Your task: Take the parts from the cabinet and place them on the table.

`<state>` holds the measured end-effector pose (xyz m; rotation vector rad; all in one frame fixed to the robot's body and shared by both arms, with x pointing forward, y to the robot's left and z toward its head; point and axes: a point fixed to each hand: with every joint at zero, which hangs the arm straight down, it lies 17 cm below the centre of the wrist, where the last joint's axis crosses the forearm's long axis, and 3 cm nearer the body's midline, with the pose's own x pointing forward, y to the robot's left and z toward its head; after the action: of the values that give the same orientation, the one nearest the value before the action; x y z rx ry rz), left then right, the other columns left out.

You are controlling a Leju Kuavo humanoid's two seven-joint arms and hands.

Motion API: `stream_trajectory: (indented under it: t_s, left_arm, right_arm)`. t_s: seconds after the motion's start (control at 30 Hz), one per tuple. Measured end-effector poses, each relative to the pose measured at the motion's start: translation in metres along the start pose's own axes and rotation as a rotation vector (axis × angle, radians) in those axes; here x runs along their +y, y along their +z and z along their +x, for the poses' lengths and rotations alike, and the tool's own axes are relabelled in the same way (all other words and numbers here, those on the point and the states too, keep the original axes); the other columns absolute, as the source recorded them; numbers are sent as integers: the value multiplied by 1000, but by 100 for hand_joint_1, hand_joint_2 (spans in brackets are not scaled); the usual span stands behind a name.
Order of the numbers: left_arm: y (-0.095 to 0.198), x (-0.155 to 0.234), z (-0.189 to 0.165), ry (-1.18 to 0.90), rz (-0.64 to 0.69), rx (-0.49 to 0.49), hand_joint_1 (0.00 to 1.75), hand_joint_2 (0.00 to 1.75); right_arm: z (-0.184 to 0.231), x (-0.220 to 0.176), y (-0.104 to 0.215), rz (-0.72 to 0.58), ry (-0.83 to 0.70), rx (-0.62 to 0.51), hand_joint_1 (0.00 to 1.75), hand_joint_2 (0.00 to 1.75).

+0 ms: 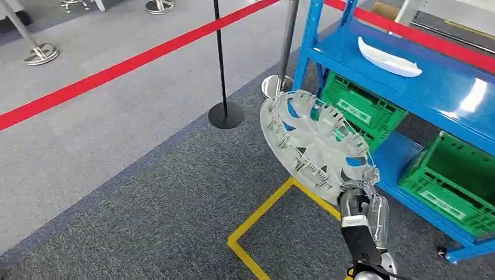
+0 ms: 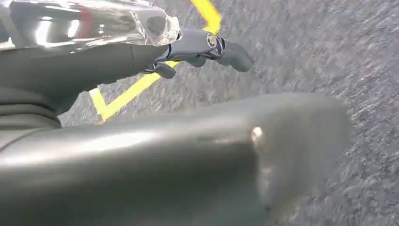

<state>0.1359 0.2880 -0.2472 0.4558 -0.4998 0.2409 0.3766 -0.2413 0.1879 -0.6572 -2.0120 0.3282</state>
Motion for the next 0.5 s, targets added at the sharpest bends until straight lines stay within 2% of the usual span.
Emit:
stream_trajectory:
  t_s: [0.23,0.5]
  left_arm:
    - [5,-25,3,32,-149,-13,0,0]
    - [-3,-20,2,53,-271,0,0,0]
  right_arm:
    - [0,5,6,22,0,1,175,175]
    - [2,7,8,40,-19,-17,175,175]
